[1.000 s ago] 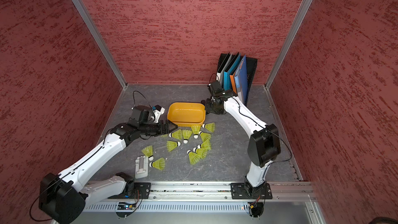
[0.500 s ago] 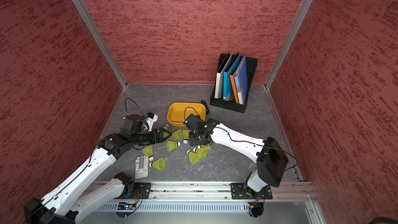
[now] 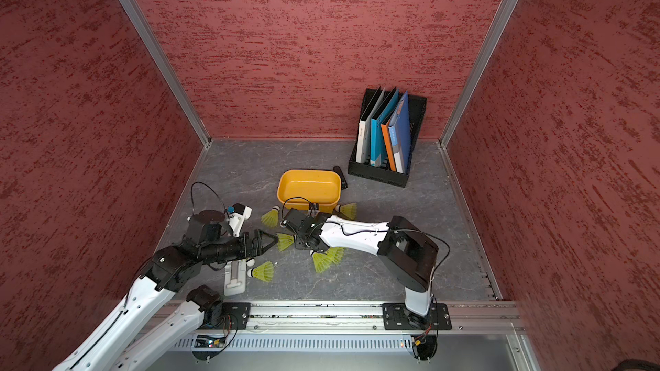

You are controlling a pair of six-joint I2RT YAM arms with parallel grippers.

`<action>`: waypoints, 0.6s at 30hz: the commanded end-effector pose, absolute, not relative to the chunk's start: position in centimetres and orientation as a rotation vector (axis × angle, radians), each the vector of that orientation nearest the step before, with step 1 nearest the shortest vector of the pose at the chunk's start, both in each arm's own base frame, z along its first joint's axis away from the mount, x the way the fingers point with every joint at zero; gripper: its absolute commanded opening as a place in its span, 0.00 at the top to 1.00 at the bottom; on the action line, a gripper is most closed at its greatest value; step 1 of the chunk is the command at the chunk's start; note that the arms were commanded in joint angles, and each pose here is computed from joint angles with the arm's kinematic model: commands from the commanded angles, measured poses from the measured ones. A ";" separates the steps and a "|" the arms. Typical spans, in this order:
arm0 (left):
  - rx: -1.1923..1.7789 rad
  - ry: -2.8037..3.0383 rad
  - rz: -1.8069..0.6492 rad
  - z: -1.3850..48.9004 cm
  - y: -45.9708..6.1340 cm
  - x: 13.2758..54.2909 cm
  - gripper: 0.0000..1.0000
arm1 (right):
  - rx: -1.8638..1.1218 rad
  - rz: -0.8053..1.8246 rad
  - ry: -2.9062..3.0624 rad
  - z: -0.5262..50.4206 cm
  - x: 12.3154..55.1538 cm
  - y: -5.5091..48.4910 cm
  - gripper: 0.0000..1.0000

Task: Put the shuttlecocks into the storage box
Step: Pick up the shuttlecock at the center of the board.

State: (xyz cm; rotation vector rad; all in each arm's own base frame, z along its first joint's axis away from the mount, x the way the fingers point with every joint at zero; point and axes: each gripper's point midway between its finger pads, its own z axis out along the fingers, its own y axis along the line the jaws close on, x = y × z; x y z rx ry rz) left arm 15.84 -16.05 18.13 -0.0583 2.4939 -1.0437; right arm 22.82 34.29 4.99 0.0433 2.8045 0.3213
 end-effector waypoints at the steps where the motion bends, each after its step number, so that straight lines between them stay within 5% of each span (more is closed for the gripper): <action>1: -0.101 2.516 -1.070 17.6 -16.0 15.0 0.00 | 0.139 0.345 2.704 5.9 24.7 35.3 0.50; 18: -0.134 2.526 -1.039 17.7 -15.2 14.2 0.00 | 0.144 0.280 2.709 3.2 26.7 36.1 0.57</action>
